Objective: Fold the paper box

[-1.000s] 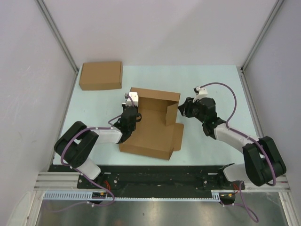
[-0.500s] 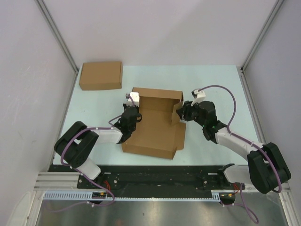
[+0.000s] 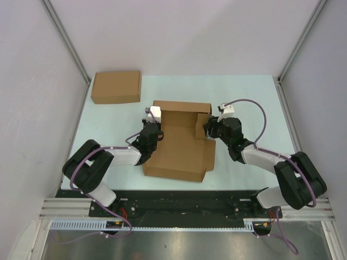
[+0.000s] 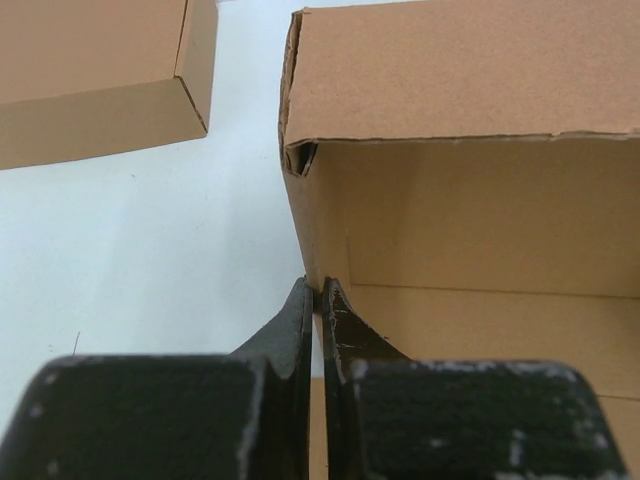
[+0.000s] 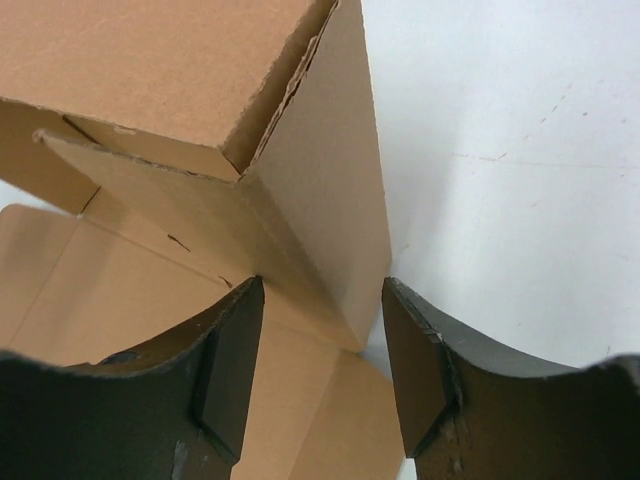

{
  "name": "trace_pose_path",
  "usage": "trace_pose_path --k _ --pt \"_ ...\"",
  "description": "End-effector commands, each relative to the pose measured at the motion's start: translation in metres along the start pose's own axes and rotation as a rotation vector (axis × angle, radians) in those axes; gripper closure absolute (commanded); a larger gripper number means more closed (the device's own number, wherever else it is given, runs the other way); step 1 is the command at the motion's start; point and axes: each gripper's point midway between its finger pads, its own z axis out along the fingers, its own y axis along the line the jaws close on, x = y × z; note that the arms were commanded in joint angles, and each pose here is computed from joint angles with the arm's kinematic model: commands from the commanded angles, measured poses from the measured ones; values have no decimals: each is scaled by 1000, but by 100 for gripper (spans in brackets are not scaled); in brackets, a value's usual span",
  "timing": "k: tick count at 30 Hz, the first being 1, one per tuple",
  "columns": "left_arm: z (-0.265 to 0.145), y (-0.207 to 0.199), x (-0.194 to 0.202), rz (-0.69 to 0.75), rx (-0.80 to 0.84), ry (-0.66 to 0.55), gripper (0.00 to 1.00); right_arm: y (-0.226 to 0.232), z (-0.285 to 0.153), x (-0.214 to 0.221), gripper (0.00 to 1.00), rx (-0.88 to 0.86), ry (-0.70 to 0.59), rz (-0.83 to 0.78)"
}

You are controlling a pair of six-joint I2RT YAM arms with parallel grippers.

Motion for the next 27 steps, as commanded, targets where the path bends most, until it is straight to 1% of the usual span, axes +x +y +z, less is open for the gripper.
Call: trace_pose_path --k 1,8,11,12,14,17,18,21,22,23,24,25,26,27 --pt "-5 -5 -4 6 30 -13 100 -9 10 -18 43 71 -106 -23" --pt "-6 -4 -3 2 30 -14 100 -1 21 -27 43 87 -222 -77" --pt "-7 -4 -3 0 29 -16 100 2 25 -25 45 100 -247 -106" --pt "-7 -5 -3 -2 30 -17 100 1 26 -29 48 119 -271 -107" --pt "-7 -4 -2 -3 29 -14 100 -3 28 -26 52 145 -275 -114" --pt "-7 -4 -2 -5 24 -16 100 -6 30 -24 64 173 -288 -109" --pt "-7 -4 -3 -8 24 -17 100 -6 31 -25 72 178 -298 -104" --pt "-8 -3 -2 -10 16 -16 100 -6 32 -22 84 190 -301 -113" --pt "-8 -3 -2 -13 16 -16 100 -7 32 -24 85 198 -309 -115" --pt "-7 -3 -2 -18 13 -16 100 -9 33 -22 86 208 -306 -118" --pt "-7 -3 -1 -22 12 -14 100 -8 33 -23 84 207 -315 -120" --pt "-7 -3 -1 -36 12 -14 100 -9 34 -22 80 210 -316 -123" --pt "-8 -4 -1 -42 13 -13 100 -8 35 -21 72 208 -317 -123" --pt "-8 -4 -1 -48 13 -13 100 -9 37 -18 68 211 -313 -124"
